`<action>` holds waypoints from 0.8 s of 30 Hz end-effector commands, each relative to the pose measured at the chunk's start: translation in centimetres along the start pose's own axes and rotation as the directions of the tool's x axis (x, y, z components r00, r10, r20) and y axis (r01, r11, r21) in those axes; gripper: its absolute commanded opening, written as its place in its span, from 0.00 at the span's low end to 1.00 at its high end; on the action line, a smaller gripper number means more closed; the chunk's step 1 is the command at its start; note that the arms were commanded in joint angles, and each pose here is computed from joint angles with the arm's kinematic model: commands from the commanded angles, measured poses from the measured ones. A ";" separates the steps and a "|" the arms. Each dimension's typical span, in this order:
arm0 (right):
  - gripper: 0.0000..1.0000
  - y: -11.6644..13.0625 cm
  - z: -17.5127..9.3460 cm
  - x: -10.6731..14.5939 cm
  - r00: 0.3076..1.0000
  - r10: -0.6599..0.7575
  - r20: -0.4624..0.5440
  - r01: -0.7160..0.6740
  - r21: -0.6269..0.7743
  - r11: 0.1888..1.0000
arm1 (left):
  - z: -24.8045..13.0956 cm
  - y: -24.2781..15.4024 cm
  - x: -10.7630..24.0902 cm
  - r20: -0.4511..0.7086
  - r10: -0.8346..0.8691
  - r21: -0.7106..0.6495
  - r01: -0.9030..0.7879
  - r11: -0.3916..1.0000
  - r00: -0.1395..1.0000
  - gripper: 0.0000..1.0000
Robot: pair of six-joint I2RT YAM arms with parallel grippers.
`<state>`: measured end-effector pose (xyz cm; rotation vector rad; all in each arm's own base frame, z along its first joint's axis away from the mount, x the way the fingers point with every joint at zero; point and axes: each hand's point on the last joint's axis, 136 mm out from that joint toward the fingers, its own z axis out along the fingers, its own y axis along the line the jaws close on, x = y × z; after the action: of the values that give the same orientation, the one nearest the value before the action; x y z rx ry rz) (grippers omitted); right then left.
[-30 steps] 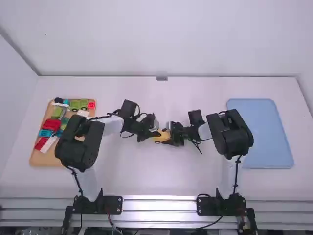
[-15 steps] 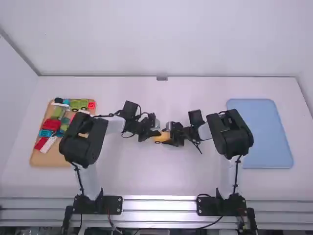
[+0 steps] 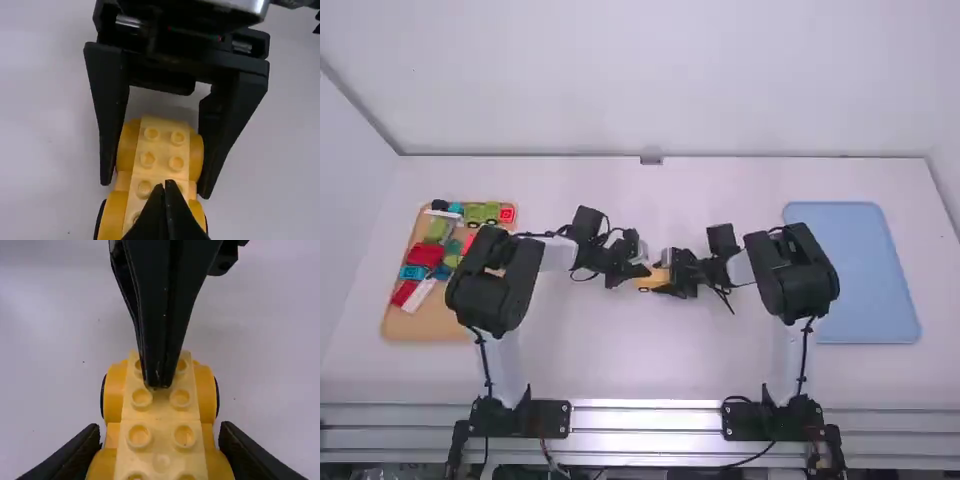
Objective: Assemble lego blocks to make yellow taxi
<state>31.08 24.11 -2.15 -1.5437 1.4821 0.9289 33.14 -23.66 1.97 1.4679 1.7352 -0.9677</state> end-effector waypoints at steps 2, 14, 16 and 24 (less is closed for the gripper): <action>0.50 0.9 0.4 1.4 0.998 0.034 -0.050 -0.034 -0.005 0.999 | 0.9 -0.3 5.4 -0.153 -0.117 -0.032 0.114 0.993 0.981 0.02; 0.51 0.9 0.4 1.4 0.998 0.033 -0.050 -0.033 -0.005 0.999 | -7.0 4.3 -7.0 -0.012 0.125 -0.236 -0.125 0.964 0.992 0.99; 0.53 0.8 0.4 1.4 0.998 0.033 -0.050 -0.033 -0.004 0.999 | -9.1 5.7 -8.3 -0.021 0.101 -0.321 -0.103 0.941 0.995 0.99; 0.89 -0.2 0.0 0.7 0.995 0.079 -0.067 -0.076 0.039 0.996 | -13.9 8.8 -7.8 0.042 -0.169 -0.509 0.166 0.845 0.985 0.99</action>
<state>30.97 23.96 -2.88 -1.5379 1.5475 0.9184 41.77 -16.50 14.72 1.1460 1.8249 -0.5377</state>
